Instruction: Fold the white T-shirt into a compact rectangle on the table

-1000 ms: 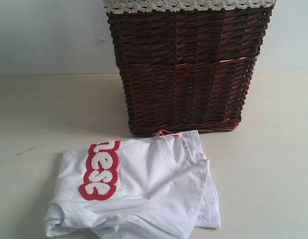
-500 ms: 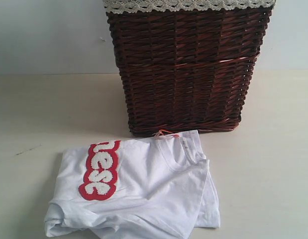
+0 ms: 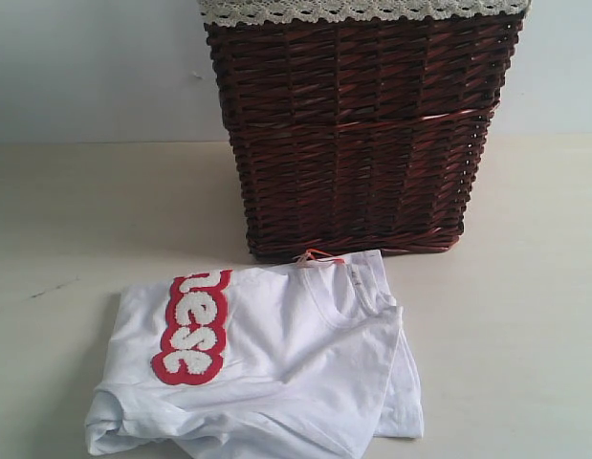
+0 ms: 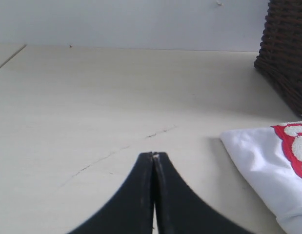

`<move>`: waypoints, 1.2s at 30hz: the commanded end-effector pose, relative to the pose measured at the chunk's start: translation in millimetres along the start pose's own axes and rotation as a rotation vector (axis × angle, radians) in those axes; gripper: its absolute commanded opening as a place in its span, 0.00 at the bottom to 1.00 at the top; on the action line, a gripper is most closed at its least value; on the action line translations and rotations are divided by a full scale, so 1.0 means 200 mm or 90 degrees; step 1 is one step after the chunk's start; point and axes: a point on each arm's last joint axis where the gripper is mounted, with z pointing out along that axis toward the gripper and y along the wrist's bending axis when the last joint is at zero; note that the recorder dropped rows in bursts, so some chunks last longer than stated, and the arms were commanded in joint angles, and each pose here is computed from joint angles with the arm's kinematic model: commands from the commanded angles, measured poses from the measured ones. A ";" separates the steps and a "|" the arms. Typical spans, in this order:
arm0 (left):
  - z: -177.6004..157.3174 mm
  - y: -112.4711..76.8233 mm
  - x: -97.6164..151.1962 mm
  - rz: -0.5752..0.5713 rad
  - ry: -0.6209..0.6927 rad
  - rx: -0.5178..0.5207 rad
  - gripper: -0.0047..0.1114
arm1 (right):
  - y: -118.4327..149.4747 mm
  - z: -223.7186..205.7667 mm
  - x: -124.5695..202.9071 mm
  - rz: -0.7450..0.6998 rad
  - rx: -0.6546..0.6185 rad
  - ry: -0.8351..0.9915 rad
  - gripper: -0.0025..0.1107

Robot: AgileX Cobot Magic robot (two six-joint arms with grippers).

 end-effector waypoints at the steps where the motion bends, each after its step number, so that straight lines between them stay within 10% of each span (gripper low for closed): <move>1: 0.00 0.00 -0.01 -0.007 -0.012 0.004 0.04 | 0.00 0.00 -0.02 -0.021 0.035 -0.050 0.02; 18: 0.00 0.00 -0.01 -0.007 -0.012 0.004 0.04 | 0.00 0.00 0.00 -0.001 0.009 -0.016 0.02; 24: 0.00 0.00 -0.01 -0.007 -0.012 0.004 0.04 | -0.03 0.02 0.06 -0.141 0.077 -0.004 0.02; 36: 0.00 0.00 -0.01 -0.007 -0.012 0.004 0.04 | -0.24 -0.04 0.92 -0.202 0.183 0.252 0.02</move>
